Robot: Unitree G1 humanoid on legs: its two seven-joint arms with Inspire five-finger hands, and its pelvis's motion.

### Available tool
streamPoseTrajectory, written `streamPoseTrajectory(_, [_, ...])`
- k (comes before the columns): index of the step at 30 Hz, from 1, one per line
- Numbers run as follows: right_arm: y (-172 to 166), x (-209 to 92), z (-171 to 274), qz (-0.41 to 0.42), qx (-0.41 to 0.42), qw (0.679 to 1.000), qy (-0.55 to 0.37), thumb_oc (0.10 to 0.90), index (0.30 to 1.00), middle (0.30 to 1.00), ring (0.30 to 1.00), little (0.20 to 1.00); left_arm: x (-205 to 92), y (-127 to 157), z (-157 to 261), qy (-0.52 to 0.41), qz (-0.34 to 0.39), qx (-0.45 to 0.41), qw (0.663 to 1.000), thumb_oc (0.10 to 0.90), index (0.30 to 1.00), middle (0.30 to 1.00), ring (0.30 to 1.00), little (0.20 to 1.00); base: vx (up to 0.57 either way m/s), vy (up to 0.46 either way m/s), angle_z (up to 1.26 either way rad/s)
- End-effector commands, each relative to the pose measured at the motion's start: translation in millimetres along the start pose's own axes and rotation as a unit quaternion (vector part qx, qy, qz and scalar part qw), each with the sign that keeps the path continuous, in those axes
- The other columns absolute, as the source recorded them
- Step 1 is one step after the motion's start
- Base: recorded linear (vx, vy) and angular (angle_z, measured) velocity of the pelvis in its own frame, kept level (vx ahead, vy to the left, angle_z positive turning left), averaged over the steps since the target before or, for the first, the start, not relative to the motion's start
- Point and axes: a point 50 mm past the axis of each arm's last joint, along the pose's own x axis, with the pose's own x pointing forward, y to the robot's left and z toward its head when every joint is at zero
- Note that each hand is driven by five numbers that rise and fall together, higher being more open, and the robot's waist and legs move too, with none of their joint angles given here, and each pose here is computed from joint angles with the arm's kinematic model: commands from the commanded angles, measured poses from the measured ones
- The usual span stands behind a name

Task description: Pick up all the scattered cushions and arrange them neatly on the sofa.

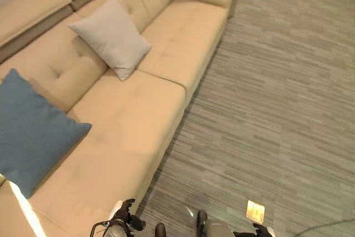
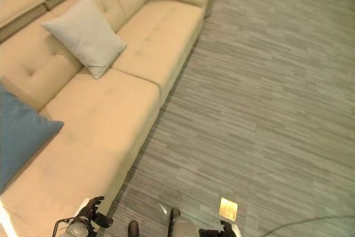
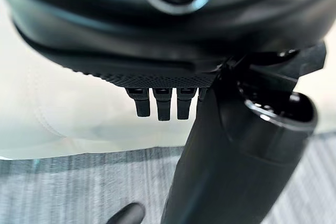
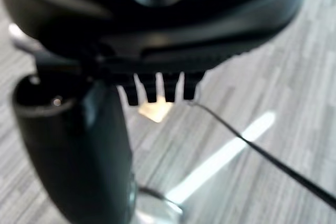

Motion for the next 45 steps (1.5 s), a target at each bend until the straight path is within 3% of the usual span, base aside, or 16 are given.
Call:
streamPoseTrajectory(1, [-15, -1, -15, -0.030, -0.029, 0.999, 0.003, 0.800, 0.900, 0.900, 0.900, 0.900, -1, -9, 6, -0.009, 0.008, -0.022, 1.000, 0.800, 0.900, 0.900, 0.900, 0.900, 0.23, -0.200, 0.09])
streamPoseTrajectory(5, [-18, -1, -15, -0.034, -0.018, 0.999, 0.000, 0.800, 0.900, 0.900, 0.900, 0.900, -3, -18, 7, -0.009, -0.006, -0.027, 1.000, 0.800, 0.900, 0.900, 0.900, 0.900, 0.16, -0.208, -0.03])
streamPoseTrajectory(10, [-26, 1, -8, -0.057, -0.016, 0.998, -0.015, 0.800, 0.900, 0.900, 0.900, 0.900, -1, -24, 42, -0.069, -0.016, -0.021, 0.997, 0.800, 0.900, 0.900, 0.900, 0.900, 0.22, -0.183, -0.07])
streamPoseTrajectory(15, [-24, 1, -9, -0.058, -0.037, 0.998, -0.016, 0.800, 0.900, 0.900, 0.900, 0.900, -2, -30, 36, -0.053, -0.022, -0.026, 0.998, 0.800, 0.900, 0.900, 0.900, 0.900, 0.41, 0.019, -0.37])
streamPoseTrajectory(19, [-20, -1, -16, -0.044, -0.060, 0.997, -0.005, 0.800, 0.900, 0.900, 0.900, 0.900, -7, -38, 8, 0.001, -0.031, -0.035, 0.999, 0.800, 0.900, 0.900, 0.900, 0.900, 0.47, 0.127, -0.92])
streamPoseTrajectory(25, [-23, 3, -1, -0.042, -0.074, 0.996, -0.027, 0.800, 0.900, 0.900, 0.900, 0.900, -1, -25, 27, -0.034, -0.018, -0.025, 0.999, 0.800, 0.900, 0.900, 0.900, 0.900, 0.20, 0.073, 0.02])
streamPoseTrajectory(26, [-46, 11, 15, -0.075, -0.061, 0.995, -0.038, 0.800, 0.900, 0.900, 0.900, 0.900, 0, -23, 29, -0.042, -0.023, -0.015, 0.999, 0.800, 0.900, 0.900, 0.900, 0.900, 0.35, -0.019, 0.31])
streamPoseTrajectory(38, [-43, 9, -2, -0.044, -0.075, 0.996, -0.014, 0.800, 0.900, 0.900, 0.900, 0.900, -4, -34, 20, -0.028, -0.045, -0.003, 0.999, 0.800, 0.900, 0.900, 0.900, 0.900, 0.29, -0.149, 0.29])
streamPoseTrajectory(45, [-53, 11, -2, -0.061, -0.022, 0.998, -0.006, 0.800, 0.900, 0.900, 0.900, 0.900, -4, -41, 31, -0.046, -0.064, -0.001, 0.997, 0.800, 0.900, 0.900, 0.900, 0.900, 0.18, -0.220, 0.39])
